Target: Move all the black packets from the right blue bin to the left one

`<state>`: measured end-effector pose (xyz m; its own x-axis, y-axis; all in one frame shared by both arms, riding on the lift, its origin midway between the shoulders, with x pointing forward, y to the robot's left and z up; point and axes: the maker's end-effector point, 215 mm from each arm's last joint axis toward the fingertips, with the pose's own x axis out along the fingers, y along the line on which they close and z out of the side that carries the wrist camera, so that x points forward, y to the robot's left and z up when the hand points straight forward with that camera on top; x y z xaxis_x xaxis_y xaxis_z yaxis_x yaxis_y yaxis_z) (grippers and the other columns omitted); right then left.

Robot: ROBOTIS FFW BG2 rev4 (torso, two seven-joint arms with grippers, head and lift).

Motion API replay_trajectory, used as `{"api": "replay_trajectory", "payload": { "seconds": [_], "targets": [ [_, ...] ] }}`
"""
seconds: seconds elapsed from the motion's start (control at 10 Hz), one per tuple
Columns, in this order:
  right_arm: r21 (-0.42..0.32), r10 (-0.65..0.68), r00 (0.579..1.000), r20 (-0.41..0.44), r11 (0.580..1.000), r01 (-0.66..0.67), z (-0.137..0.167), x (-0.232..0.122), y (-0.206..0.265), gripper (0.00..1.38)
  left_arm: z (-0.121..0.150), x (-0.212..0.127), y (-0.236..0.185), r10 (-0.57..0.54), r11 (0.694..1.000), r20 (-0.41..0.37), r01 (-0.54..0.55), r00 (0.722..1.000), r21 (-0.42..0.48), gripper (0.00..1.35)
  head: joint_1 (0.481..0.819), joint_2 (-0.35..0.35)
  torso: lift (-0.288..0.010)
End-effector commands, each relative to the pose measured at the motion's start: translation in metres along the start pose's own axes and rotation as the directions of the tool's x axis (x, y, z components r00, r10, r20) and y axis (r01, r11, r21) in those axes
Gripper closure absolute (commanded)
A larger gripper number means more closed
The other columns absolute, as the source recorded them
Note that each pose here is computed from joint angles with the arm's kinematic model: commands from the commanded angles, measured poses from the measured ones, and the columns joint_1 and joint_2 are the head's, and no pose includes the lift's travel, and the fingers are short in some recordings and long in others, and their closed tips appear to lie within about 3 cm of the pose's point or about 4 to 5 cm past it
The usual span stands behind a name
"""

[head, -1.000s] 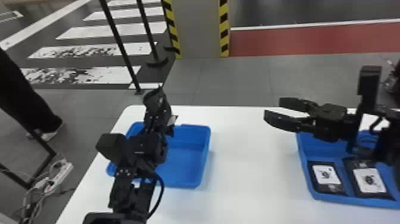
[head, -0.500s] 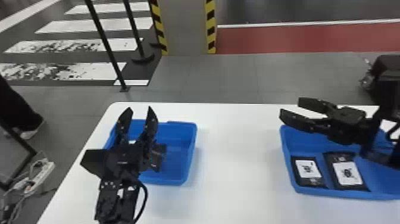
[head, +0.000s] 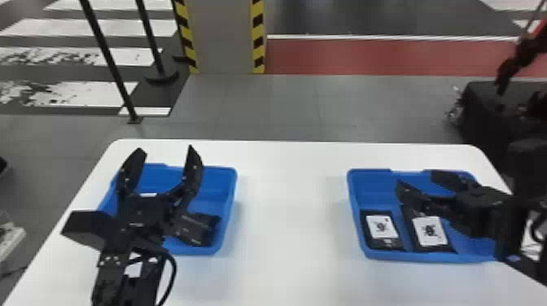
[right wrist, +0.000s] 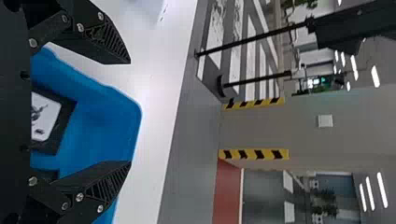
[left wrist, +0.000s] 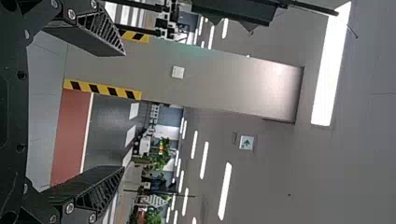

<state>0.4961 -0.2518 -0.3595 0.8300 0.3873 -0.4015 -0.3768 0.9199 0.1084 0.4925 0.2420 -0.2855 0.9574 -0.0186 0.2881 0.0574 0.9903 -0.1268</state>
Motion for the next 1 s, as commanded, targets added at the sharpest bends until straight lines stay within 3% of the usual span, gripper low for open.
{"api": "replay_trajectory", "payload": {
  "seconds": [0.0, 0.3, 0.5, 0.9],
  "targets": [
    [0.061, -0.106, 0.991, -0.083, 0.992, 0.112, -0.044, -0.023, -0.026, 0.28, -0.002, -0.003, 0.0, 0.002, 1.0, -0.005, -0.002, 1.0, -0.018, 0.16, 0.695, 0.002, -0.11],
    [0.121, -0.238, 0.94, -0.243, 0.955, 0.272, -0.094, -0.039, -0.065, 0.28, 0.001, 0.002, -0.013, -0.028, 0.999, -0.001, 0.028, 1.0, -0.044, 0.16, 0.695, -0.094, -0.11],
    [0.157, -0.235, 0.919, -0.316, 0.943, 0.294, -0.118, -0.035, -0.075, 0.28, -0.006, 0.001, -0.015, -0.03, 0.997, -0.026, 0.028, 0.999, -0.066, 0.16, 0.695, -0.122, -0.11],
    [0.168, -0.227, 0.909, -0.349, 0.939, 0.299, -0.122, -0.013, -0.081, 0.28, -0.006, 0.0, -0.014, -0.029, 0.997, -0.026, 0.028, 0.999, -0.067, 0.16, 0.695, -0.134, -0.11]
  ]
}}
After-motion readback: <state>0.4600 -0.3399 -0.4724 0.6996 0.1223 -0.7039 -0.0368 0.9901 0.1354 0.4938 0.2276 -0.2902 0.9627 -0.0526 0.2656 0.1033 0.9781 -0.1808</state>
